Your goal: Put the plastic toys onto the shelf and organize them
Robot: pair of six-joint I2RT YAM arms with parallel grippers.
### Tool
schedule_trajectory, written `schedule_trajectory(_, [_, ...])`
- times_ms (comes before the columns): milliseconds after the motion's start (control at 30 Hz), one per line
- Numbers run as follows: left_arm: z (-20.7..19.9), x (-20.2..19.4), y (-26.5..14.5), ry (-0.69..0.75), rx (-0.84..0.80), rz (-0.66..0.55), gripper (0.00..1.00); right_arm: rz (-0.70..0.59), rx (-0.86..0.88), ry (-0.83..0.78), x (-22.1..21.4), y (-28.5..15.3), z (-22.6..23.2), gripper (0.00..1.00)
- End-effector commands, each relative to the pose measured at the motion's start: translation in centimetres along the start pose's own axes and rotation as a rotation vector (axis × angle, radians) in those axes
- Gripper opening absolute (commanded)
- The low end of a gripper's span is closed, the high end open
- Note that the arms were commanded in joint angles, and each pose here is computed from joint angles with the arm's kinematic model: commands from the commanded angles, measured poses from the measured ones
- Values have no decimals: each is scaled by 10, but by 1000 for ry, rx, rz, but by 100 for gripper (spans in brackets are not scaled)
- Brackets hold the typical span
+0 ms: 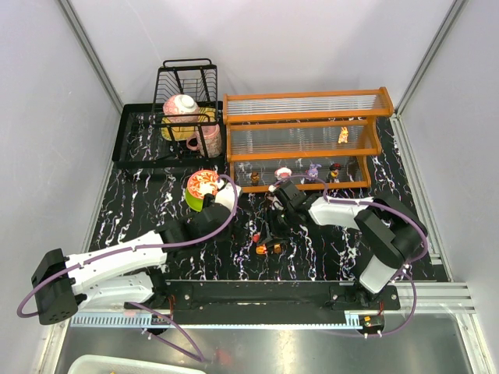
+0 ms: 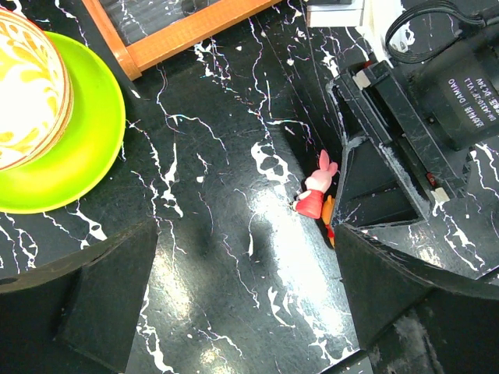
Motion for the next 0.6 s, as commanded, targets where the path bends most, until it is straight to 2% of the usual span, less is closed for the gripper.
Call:
schedule_trajectory(0, [2, 10, 1, -16, 11, -52, 99, -15, 3, -9, 6, 5, 6, 42])
schedule_trajectory(400, [4, 11, 0, -15, 16, -54, 99, -14, 31, -15, 6, 2, 12, 4])
schedule_trajectory(567, [7, 16, -3, -22, 25, -71, 99, -44, 54, -42, 9, -8, 23, 0])
Point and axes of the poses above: each gripper's point midway between its finger pads, its own y axis out along the fingers, its own z axis along the line the jaws close on, x = y × z, the point moved 1 cm from there along -y, back along the fingers, and after that the axes turned 6 degrees about y, right-handed, at the moved point
